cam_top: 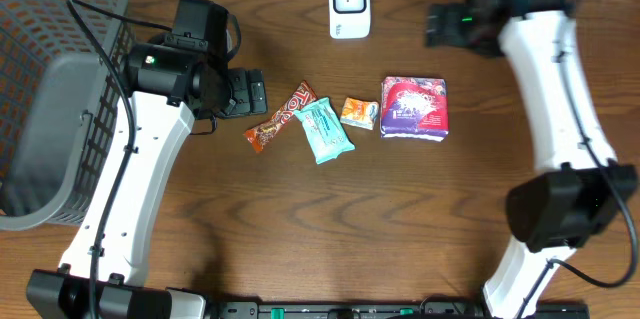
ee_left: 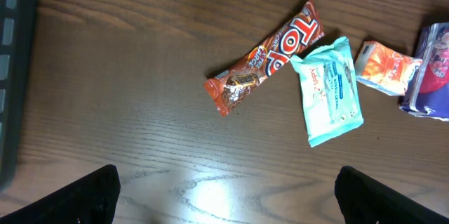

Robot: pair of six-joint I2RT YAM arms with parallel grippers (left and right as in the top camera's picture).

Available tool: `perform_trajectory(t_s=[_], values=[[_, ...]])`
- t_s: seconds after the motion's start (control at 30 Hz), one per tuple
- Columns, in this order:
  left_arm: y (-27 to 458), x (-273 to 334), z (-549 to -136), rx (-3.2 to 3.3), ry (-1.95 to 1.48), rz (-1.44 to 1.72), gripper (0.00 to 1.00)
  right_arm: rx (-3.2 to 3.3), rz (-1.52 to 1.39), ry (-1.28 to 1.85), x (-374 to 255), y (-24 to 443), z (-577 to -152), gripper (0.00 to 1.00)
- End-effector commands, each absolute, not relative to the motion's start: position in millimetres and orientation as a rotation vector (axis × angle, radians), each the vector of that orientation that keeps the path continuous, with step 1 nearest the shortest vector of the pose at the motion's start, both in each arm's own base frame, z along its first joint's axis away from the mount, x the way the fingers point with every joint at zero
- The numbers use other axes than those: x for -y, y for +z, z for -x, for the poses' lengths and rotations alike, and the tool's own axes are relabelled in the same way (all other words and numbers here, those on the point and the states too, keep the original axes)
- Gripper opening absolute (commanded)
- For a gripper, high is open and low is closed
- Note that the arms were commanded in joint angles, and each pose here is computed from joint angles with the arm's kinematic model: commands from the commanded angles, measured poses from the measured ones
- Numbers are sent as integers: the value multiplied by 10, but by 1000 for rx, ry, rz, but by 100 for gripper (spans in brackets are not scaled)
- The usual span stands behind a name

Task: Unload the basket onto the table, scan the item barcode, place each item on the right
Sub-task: 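Regrasp the purple pack with the right gripper and lift it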

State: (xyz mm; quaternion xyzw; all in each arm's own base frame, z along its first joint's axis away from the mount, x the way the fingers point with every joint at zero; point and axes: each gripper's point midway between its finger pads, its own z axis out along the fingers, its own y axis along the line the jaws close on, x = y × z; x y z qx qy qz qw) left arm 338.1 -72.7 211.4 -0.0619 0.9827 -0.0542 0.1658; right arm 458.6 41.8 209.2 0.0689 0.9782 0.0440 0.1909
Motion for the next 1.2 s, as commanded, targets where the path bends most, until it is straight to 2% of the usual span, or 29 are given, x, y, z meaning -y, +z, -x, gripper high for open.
perform_trajectory(t_s=[0.0, 0.23, 0.33, 0.43, 0.7, 0.93, 1.0, 1.03, 1.07, 1.13, 1.17], values=[[2085, 694, -3371, -2807, -138, 193, 98, -2810, -140, 251, -204, 1995, -4476, 98], [2084, 694, -3370, -2808, -137, 193, 98, -2867, -89, 623, -159, 1538, -4260, 95], [2084, 694, -3370, -2808, -137, 193, 98, -2830, -110, 773, -231, 1307, -4257, 91], [2084, 694, -3370, -2808, -137, 193, 98, -2775, -106, 910, -357, 1073, -4252, 83], [2085, 694, -3371, -2807, -138, 193, 98, -2768, -255, 954, -453, 420, -4107, 80], [2084, 694, -3370, -2808, -137, 193, 98, -2769, -263, 961, -566, 65, -3922, 67], [2084, 694, -3370, -2808, -137, 193, 98, -2764, -279, 966, -606, 17, -3906, 58], [2085, 695, -3371, -2807, -138, 193, 98, -2761, -293, 969, -627, 0, -3906, 50], [2084, 694, -3370, -2808, -137, 193, 98, -2761, -304, 973, -644, -6, -3904, 37], [2084, 694, -3370, -2808, -137, 193, 98, -2757, -310, 995, -690, 11, -3909, 3], [2084, 694, -3370, -2808, -137, 193, 98, -2741, -302, 1030, -728, 47, -3923, 1]])
